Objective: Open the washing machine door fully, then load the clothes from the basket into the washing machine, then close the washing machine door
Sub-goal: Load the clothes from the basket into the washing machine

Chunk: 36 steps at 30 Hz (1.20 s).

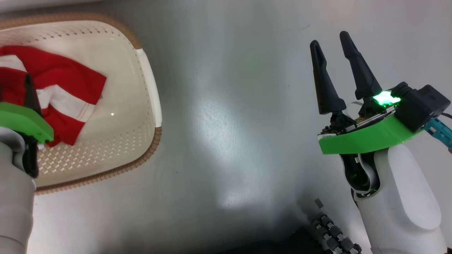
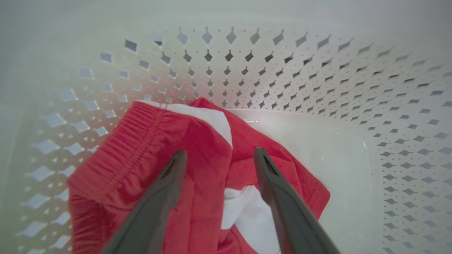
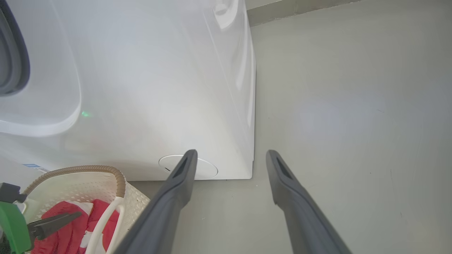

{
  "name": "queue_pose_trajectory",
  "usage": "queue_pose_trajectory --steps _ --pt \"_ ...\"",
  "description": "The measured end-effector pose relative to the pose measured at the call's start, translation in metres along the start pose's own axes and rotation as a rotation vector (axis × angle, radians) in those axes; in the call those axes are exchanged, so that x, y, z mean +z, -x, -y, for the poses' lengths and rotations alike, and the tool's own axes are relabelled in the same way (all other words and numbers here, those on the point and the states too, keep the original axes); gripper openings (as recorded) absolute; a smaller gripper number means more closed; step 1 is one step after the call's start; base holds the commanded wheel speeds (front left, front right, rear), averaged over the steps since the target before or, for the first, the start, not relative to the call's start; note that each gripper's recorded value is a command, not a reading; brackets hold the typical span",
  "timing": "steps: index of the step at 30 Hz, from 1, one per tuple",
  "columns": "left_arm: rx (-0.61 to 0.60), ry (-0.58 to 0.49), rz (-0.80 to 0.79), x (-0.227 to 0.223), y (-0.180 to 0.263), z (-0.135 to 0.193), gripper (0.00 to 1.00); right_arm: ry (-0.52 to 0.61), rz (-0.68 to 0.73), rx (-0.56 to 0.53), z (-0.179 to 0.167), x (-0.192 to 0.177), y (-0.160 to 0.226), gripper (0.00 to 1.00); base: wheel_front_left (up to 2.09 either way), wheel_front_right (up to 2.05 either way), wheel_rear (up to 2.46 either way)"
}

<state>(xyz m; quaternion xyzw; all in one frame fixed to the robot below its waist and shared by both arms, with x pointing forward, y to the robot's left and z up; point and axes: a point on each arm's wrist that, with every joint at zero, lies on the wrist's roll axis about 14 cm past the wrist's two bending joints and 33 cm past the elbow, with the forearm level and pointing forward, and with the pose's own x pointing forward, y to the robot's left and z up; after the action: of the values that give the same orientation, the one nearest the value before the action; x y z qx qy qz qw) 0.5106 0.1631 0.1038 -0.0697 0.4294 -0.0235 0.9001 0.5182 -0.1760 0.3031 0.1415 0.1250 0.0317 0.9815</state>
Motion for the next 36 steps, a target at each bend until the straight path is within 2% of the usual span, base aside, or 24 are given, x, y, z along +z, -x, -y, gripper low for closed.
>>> queue_pose_trajectory --steps 15,25,36 --pt "-0.018 0.05 -0.144 -0.036 -0.019 0.01 1.0 0.009 -0.024 -0.022 0.01 -0.014 -0.002 1.0 0.0 0.0 0.0" --pt "0.081 0.043 -0.089 -0.023 -0.028 -0.009 1.0 0.014 -0.037 -0.022 0.011 -0.021 -0.003 1.0 0.0 0.0 0.0" --pt "0.09 0.062 -0.115 -0.03 -0.029 -0.011 1.0 0.024 -0.047 -0.019 0.011 -0.025 -0.003 1.0 0.0 0.0 0.0"
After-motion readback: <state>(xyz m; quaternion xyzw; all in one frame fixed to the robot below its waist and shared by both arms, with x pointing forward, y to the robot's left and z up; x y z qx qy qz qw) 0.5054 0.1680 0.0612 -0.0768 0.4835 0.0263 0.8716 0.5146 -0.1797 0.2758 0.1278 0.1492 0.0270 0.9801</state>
